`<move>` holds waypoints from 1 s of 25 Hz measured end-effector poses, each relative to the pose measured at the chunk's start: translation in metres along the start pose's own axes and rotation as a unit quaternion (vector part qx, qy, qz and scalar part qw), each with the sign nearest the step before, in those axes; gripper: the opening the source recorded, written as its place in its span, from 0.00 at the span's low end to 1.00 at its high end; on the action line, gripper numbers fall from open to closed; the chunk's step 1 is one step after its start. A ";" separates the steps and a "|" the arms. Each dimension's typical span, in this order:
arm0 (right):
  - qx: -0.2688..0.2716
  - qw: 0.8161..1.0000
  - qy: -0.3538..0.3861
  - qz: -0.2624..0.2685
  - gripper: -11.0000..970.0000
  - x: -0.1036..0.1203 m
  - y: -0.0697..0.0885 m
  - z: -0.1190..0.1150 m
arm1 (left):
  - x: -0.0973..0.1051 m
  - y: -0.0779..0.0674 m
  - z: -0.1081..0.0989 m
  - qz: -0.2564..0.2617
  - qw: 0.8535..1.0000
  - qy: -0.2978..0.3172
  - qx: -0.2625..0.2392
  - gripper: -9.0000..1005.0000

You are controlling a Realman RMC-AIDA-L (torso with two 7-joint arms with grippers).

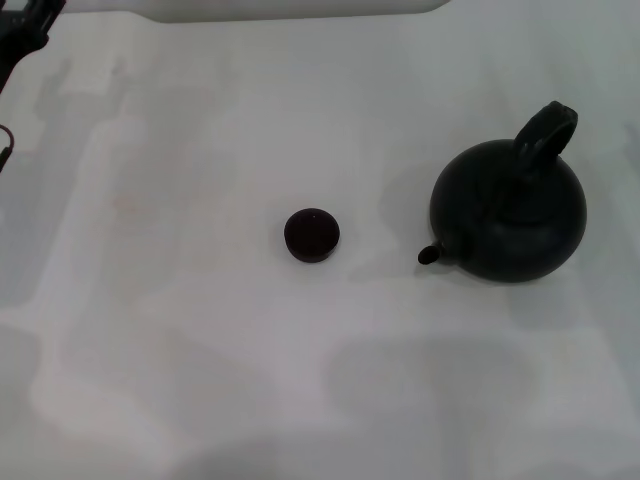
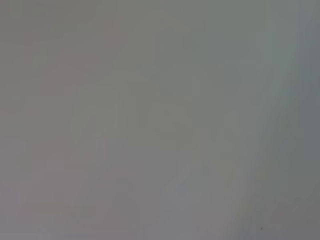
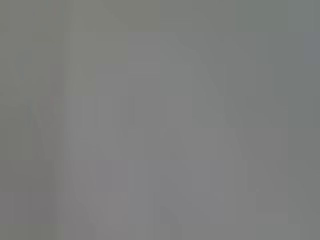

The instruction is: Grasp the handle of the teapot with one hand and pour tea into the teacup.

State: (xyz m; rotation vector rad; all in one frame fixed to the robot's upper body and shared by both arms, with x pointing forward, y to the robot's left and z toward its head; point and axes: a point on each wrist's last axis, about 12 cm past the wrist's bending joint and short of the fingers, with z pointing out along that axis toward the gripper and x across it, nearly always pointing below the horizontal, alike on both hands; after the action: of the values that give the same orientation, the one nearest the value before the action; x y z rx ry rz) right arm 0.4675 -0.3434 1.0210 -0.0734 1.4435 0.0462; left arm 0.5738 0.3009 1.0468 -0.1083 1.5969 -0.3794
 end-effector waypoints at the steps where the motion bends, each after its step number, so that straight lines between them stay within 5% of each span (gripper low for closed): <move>1: 0.008 1.000 0.001 0.003 0.90 0.000 -0.002 0.000 | 0.001 0.000 0.000 -0.001 1.000 0.001 -0.001 0.77; 25: 0.021 1.000 0.011 0.016 0.90 0.002 -0.004 0.004 | 0.007 -0.006 0.004 -0.006 1.000 0.014 0.005 0.77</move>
State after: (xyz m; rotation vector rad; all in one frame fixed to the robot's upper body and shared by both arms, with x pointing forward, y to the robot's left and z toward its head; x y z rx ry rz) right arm 0.4718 -0.3468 1.0192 -0.0155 1.4673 0.0411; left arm 0.5765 0.2926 1.0418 -0.1044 1.6232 -0.3995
